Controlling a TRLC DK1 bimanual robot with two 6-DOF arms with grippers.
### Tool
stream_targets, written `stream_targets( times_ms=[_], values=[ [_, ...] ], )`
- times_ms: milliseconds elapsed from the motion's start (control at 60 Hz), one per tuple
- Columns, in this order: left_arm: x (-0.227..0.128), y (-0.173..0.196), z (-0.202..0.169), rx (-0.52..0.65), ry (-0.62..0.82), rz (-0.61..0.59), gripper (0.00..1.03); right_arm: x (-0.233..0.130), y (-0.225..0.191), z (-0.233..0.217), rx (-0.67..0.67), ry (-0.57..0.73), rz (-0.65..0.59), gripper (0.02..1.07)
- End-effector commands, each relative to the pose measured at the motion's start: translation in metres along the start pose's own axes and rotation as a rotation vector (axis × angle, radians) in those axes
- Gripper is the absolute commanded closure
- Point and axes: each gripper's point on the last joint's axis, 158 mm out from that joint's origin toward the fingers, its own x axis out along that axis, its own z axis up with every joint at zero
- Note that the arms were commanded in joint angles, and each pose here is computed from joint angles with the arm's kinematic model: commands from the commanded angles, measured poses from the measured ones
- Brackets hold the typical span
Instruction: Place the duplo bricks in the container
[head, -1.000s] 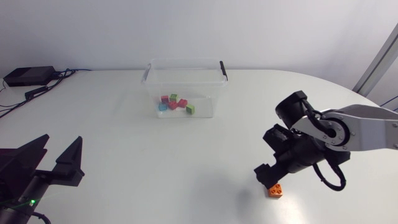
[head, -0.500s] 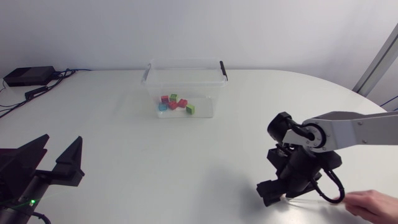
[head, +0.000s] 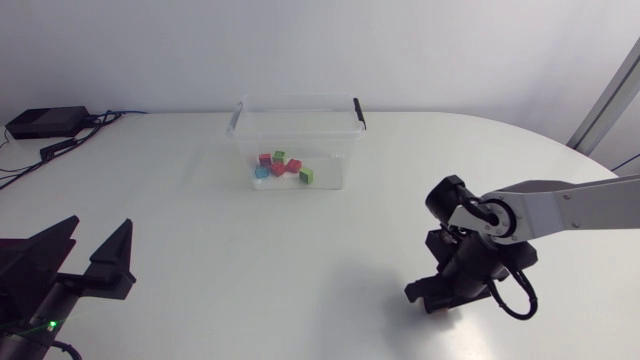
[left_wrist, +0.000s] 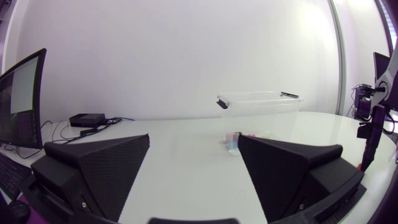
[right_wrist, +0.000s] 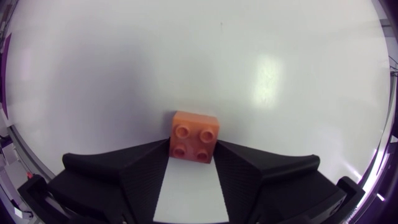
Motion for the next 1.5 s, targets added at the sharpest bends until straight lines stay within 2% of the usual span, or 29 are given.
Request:
stream_targets(
  times_ms=[0, 67, 283, 617, 883, 1267, 1483],
  values=[
    [0.000, -0.001, -0.005, 0.006, 0.004, -0.004, 0.04, 0.011, 0.001, -0.001, 0.020, 0.002, 0.000, 0.82],
    [0.000, -0.001, -0.005, 0.006, 0.004, -0.005, 0.04, 0.012, 0.002, 0.002, 0.016, -0.004, 0.001, 0.90],
    [0.000, -0.001, -0.005, 0.006, 0.004, -0.005, 0.04, -0.011, -0.001, 0.011, -0.003, -0.083, 0.003, 0.90],
    [0.000, -0.001, -0.005, 0.006, 0.004, -0.004, 0.04, -0.152, 0.008, 0.089, 0.000, -0.483, 0.049, 0.87],
    [0.000, -0.001, -0.005, 0.006, 0.004, -0.004, 0.04, -0.221, 0.023, 0.152, 0.024, -0.729, 0.100, 0.86],
    [0.000, 0.000, -0.005, 0.006, 0.004, -0.002, 0.04, -0.265, 0.063, 0.203, -0.088, -0.944, 0.130, 0.85],
    [0.000, 0.000, -0.005, 0.006, 0.004, -0.002, 0.04, -0.268, 0.069, 0.215, -0.106, -0.960, 0.136, 0.85]
  ],
)
